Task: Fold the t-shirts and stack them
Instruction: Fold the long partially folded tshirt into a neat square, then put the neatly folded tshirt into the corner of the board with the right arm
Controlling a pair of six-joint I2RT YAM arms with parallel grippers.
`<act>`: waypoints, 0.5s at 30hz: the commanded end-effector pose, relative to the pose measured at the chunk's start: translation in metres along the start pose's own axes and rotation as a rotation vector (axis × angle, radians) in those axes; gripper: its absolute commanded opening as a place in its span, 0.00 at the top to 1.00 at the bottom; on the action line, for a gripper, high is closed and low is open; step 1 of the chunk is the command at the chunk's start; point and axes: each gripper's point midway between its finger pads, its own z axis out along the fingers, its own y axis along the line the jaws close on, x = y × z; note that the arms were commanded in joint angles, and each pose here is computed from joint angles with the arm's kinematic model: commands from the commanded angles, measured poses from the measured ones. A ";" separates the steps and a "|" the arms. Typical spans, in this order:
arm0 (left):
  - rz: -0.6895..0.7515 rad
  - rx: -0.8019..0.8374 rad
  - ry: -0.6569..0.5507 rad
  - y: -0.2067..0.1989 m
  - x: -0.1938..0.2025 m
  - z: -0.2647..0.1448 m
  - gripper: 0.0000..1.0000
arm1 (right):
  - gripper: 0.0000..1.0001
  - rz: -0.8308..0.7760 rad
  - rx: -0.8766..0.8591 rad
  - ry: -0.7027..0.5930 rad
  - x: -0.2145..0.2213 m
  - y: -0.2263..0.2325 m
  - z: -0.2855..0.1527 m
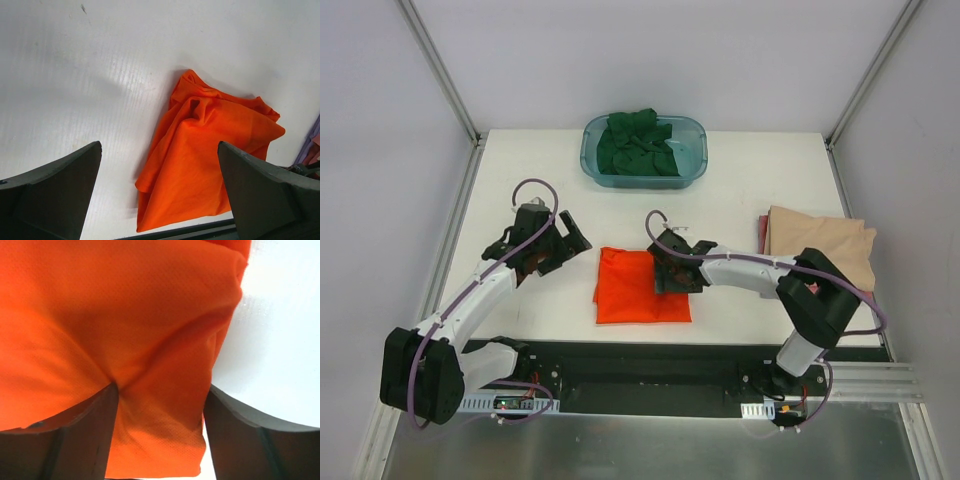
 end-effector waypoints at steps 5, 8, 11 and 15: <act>-0.012 -0.037 -0.005 0.014 -0.002 0.005 0.01 | 0.72 -0.012 0.013 0.097 0.032 0.006 0.027; -0.018 -0.052 -0.038 0.019 -0.006 0.003 0.01 | 0.91 -0.078 0.011 0.044 0.021 0.003 0.026; -0.031 -0.066 -0.070 0.026 -0.010 0.000 0.01 | 0.99 -0.175 0.037 -0.027 0.001 -0.003 0.013; -0.035 -0.081 -0.103 0.032 -0.013 -0.003 0.01 | 0.99 -0.305 0.268 -0.120 -0.032 -0.044 -0.017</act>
